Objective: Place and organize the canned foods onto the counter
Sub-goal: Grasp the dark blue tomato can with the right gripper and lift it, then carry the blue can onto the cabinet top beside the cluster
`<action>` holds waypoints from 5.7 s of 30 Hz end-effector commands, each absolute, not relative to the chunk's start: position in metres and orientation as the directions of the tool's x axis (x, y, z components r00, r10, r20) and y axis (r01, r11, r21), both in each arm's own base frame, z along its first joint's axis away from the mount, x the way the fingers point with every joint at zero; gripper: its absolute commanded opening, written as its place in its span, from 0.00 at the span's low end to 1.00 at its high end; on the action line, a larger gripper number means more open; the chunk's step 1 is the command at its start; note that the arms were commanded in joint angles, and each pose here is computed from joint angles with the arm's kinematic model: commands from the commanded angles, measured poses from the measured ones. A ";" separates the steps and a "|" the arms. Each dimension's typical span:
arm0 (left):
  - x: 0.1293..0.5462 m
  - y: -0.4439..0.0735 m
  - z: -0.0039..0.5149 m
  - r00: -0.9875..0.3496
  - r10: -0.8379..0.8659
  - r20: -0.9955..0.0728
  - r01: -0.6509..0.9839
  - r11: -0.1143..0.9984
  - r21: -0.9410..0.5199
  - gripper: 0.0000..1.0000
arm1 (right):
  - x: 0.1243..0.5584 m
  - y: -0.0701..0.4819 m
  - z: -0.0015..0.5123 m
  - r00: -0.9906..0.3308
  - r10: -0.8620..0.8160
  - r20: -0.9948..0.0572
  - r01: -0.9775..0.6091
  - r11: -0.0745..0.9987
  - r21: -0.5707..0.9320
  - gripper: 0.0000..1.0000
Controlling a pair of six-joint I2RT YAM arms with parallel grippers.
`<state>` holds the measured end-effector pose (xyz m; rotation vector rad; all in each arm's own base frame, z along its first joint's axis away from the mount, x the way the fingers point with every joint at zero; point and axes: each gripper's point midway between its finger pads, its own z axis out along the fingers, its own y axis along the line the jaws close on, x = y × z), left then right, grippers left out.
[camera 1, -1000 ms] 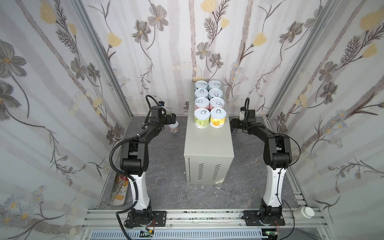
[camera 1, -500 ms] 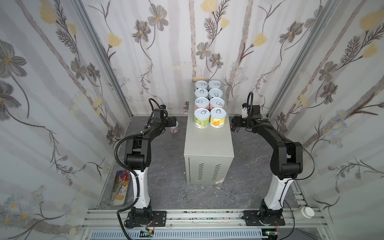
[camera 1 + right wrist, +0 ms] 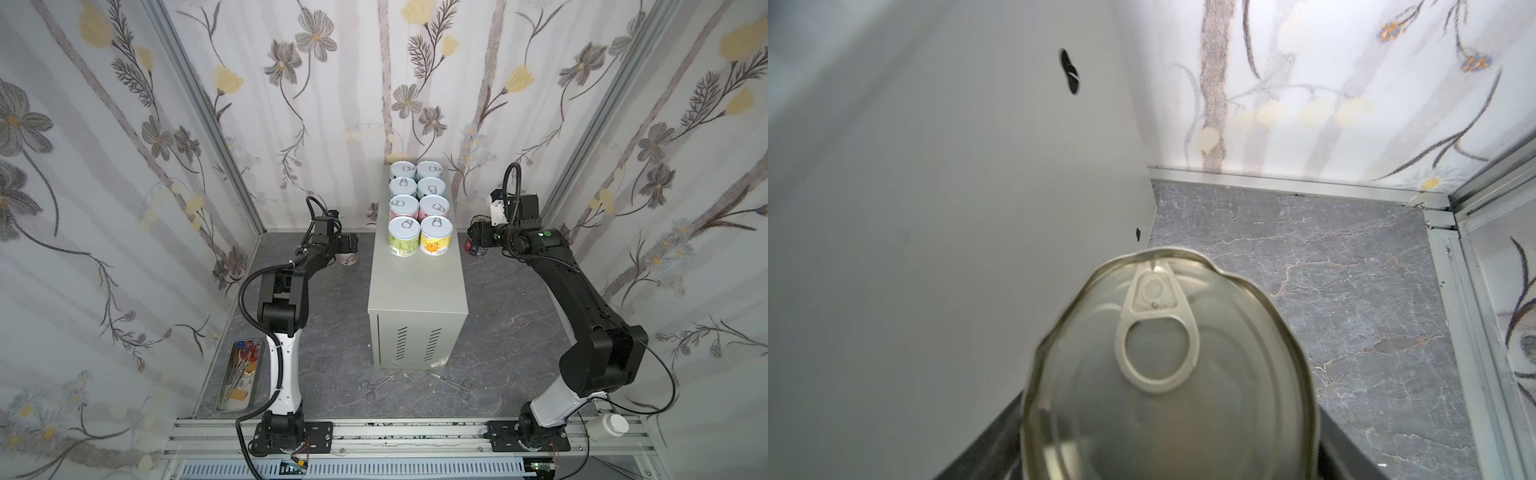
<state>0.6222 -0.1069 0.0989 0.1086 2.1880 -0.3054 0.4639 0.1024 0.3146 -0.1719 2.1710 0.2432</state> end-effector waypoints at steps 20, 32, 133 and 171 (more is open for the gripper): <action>0.618 -0.119 0.075 -0.664 0.021 -0.747 0.204 0.967 -0.154 1.00 | 0.358 0.116 0.466 -0.367 0.015 -0.930 -0.273 0.954 0.123 0.29; 0.619 -0.118 0.071 -0.679 0.020 -0.734 0.193 0.969 -0.153 1.00 | 0.300 0.161 0.482 -0.381 -0.072 -0.922 -0.464 0.877 0.123 0.30; 0.615 -0.128 0.062 -0.710 0.046 -0.702 0.240 0.954 -0.180 1.00 | 0.273 0.247 0.445 -0.311 -0.263 -0.913 -0.712 0.701 0.041 0.90; 0.606 -0.134 0.058 -0.723 0.060 -0.688 0.256 0.948 -0.187 1.00 | 0.266 0.239 0.395 -0.312 -0.260 -0.914 -0.707 0.707 0.040 0.72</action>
